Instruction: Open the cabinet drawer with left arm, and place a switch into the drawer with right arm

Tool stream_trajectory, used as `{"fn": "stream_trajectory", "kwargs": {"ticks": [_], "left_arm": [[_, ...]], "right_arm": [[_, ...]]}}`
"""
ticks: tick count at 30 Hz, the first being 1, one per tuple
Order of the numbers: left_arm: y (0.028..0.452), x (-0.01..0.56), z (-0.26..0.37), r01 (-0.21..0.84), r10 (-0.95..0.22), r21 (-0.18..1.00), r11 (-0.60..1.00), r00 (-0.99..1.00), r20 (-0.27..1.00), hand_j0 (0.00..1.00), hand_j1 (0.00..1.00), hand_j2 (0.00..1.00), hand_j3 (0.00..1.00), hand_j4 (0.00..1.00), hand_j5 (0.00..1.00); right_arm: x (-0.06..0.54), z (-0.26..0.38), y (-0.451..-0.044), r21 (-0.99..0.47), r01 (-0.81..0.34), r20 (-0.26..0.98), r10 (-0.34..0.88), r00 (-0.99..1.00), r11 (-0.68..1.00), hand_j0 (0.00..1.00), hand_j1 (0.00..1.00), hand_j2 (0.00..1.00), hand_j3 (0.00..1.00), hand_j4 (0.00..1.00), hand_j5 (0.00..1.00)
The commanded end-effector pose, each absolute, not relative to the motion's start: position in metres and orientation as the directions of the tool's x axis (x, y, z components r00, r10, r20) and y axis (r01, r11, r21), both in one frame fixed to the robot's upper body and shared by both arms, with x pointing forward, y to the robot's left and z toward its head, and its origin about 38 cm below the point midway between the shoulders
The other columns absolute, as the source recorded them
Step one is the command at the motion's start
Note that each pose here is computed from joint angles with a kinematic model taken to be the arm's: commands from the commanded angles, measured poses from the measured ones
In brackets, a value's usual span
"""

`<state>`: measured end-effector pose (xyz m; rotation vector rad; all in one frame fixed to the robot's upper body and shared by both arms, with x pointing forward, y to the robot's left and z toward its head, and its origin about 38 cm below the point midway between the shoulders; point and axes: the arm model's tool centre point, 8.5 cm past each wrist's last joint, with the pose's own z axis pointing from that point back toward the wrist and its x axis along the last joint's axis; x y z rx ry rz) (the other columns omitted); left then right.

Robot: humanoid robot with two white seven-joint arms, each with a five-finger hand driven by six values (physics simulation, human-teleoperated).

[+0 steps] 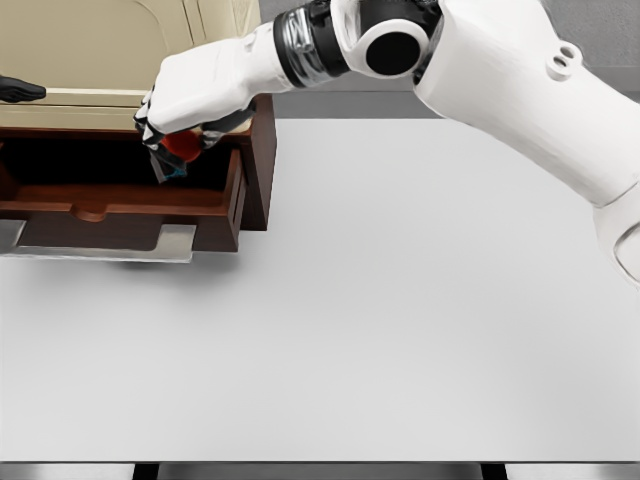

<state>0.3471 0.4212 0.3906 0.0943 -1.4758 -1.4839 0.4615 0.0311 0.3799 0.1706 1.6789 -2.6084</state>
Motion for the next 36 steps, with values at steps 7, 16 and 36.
{"fn": "stream_trajectory", "kwargs": {"ticks": [7,16,36], "left_arm": [[0.422,0.347,0.392,0.565,-0.660,0.787,0.248,-0.496,0.564,1.00,1.00,1.00,1.00,1.00,1.00],[0.420,0.347,0.389,0.570,-0.657,0.784,0.245,-0.497,0.567,1.00,1.00,1.00,1.00,1.00,1.00],[0.318,0.373,0.350,0.619,-0.341,0.751,0.231,-0.671,0.659,1.00,1.00,1.00,1.00,1.00,1.00]], "right_arm": [[0.478,0.370,0.052,-0.906,0.025,-0.066,0.083,-0.994,-0.422,1.00,1.00,1.00,1.00,1.00,1.00],[0.426,0.388,0.005,-0.902,0.174,-0.164,-0.059,-0.985,-0.394,1.00,1.00,1.00,1.00,1.00,1.00],[0.421,0.303,-0.306,-0.906,-0.237,0.024,0.515,-0.857,-0.350,1.00,1.00,1.00,1.00,1.00,1.00]]}}
